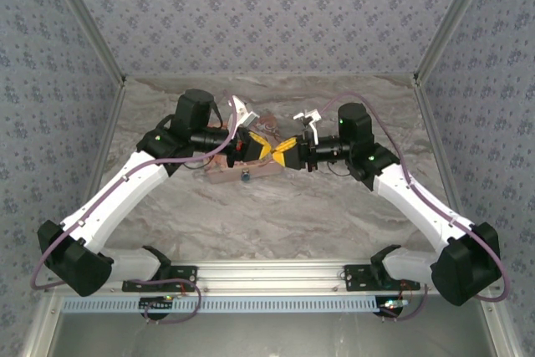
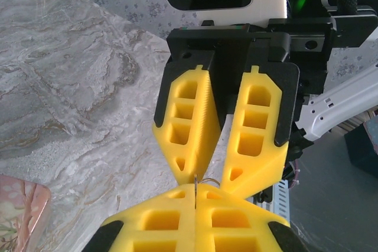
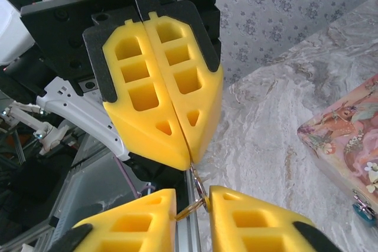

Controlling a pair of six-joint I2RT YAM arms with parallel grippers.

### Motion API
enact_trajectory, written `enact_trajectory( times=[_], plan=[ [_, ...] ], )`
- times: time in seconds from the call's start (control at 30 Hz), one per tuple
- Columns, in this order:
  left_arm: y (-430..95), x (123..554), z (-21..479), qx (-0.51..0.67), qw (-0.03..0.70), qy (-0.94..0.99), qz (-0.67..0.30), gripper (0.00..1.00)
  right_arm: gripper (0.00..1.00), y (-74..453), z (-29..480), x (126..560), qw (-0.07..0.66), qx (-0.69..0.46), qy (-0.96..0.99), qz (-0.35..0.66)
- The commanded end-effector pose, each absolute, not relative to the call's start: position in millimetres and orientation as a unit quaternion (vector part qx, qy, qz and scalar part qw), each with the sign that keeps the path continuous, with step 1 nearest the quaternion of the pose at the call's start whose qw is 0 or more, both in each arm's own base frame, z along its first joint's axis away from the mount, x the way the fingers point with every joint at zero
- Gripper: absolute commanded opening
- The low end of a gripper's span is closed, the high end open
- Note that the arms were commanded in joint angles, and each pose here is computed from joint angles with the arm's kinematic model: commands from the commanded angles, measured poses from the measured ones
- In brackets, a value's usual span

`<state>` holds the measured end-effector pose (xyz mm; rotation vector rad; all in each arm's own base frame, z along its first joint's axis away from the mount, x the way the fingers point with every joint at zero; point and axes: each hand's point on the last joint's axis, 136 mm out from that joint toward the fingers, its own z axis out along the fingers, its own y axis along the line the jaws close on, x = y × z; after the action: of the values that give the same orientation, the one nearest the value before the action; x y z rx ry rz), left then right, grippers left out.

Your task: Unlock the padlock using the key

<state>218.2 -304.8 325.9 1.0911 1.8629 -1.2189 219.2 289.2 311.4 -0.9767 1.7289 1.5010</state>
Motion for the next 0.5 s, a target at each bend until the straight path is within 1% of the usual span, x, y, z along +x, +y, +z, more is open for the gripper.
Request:
enact_trajectory(
  times=[0.0,0.1,0.3,0.33,0.37,0.43,0.47],
  plan=[
    [-306,218,340,0.426,0.34,0.693,-0.472,0.0,0.16,290,321,219,0.328,-0.381,0.652,0.568],
    [-306,219,340,0.425,0.342,0.695,-0.469,0.0,0.09,290,317,219,0.323,-0.38,0.655,0.567],
    [-305,221,341,0.423,0.347,0.695,-0.466,0.0,0.0,289,311,219,0.318,-0.376,0.662,0.565],
    [-304,221,341,0.423,0.348,0.696,-0.465,0.0,0.0,289,312,219,0.319,-0.376,0.662,0.564],
    [-304,221,341,0.422,0.35,0.697,-0.463,0.03,0.0,289,312,219,0.32,-0.375,0.663,0.563],
    [-302,226,342,0.411,0.359,0.703,-0.456,0.19,0.0,287,311,221,0.325,-0.371,0.668,0.557],
    [-300,230,344,0.403,0.365,0.705,-0.455,0.31,0.0,286,310,222,0.328,-0.367,0.672,0.554]
  ],
)
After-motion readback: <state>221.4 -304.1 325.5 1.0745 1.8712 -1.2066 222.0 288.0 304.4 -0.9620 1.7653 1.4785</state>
